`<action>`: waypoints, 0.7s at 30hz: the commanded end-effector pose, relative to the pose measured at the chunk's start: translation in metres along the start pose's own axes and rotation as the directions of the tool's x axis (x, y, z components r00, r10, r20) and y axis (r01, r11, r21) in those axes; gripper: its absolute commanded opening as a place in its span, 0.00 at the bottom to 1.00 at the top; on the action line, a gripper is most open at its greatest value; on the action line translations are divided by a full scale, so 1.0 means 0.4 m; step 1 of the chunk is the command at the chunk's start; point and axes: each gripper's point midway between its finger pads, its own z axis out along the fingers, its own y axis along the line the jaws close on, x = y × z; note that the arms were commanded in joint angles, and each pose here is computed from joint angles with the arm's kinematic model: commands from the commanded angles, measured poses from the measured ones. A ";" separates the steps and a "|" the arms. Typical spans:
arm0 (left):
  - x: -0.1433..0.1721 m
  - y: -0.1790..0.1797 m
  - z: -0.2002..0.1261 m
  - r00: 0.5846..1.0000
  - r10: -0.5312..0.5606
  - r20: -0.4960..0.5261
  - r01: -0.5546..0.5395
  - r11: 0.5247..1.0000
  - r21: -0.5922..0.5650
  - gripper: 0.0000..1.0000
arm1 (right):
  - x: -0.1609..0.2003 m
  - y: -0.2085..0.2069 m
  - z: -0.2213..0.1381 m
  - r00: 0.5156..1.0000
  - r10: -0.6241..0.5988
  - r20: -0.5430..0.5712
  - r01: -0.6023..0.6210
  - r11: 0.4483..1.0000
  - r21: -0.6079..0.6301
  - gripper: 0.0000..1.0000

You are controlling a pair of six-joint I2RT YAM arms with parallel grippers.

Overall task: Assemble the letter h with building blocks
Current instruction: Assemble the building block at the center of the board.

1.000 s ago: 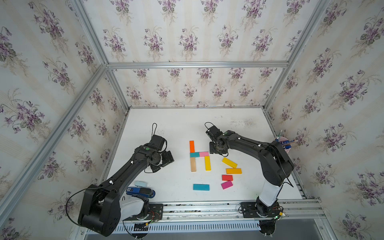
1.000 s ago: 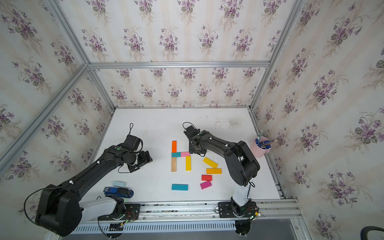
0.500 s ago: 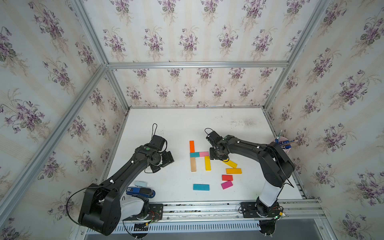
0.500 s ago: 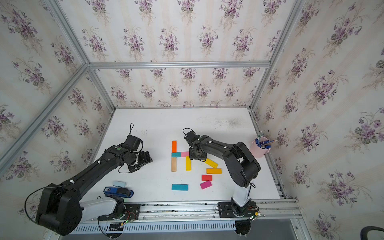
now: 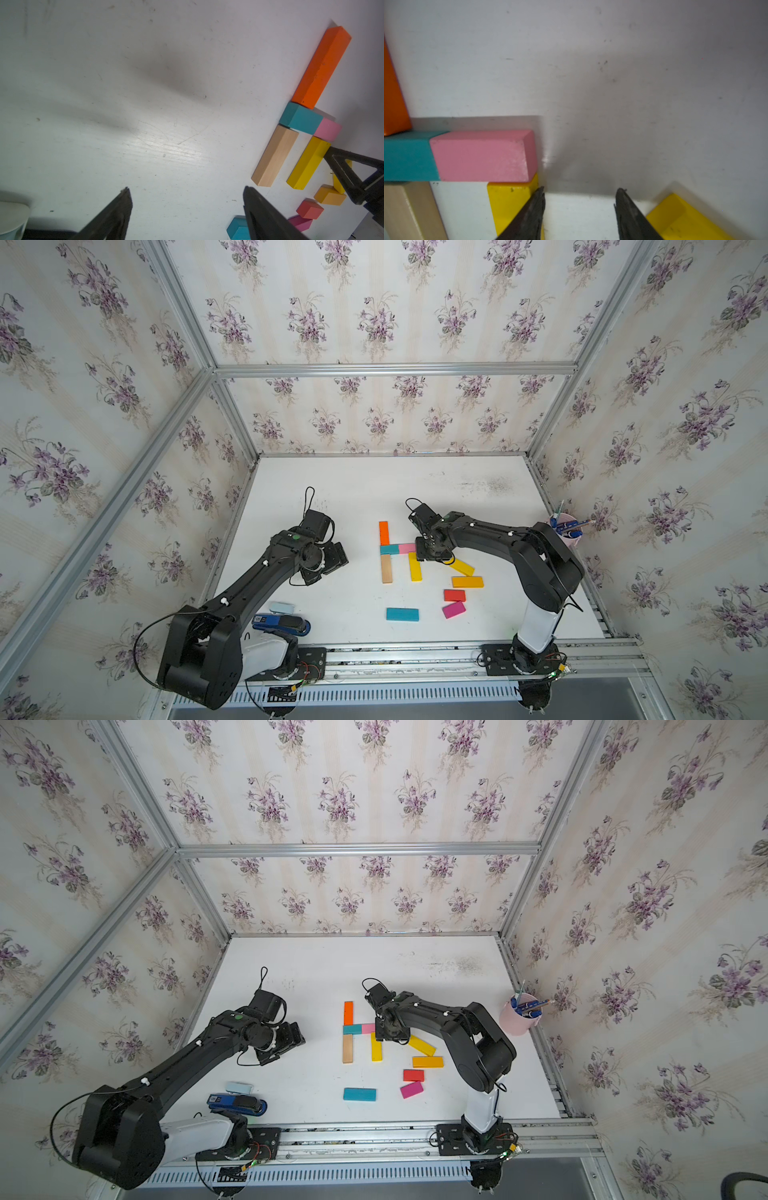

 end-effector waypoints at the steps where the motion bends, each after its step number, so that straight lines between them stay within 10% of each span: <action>1: -0.012 -0.008 -0.005 1.000 0.011 0.016 -0.011 1.000 0.006 0.86 | 0.001 -0.009 0.003 1.000 0.000 -0.001 0.000 1.000 0.020 0.57; 21: -0.017 -0.012 -0.019 0.999 0.022 0.028 -0.023 1.000 0.008 0.86 | 0.066 0.083 -0.210 0.975 -0.163 0.153 0.176 0.982 -0.074 0.57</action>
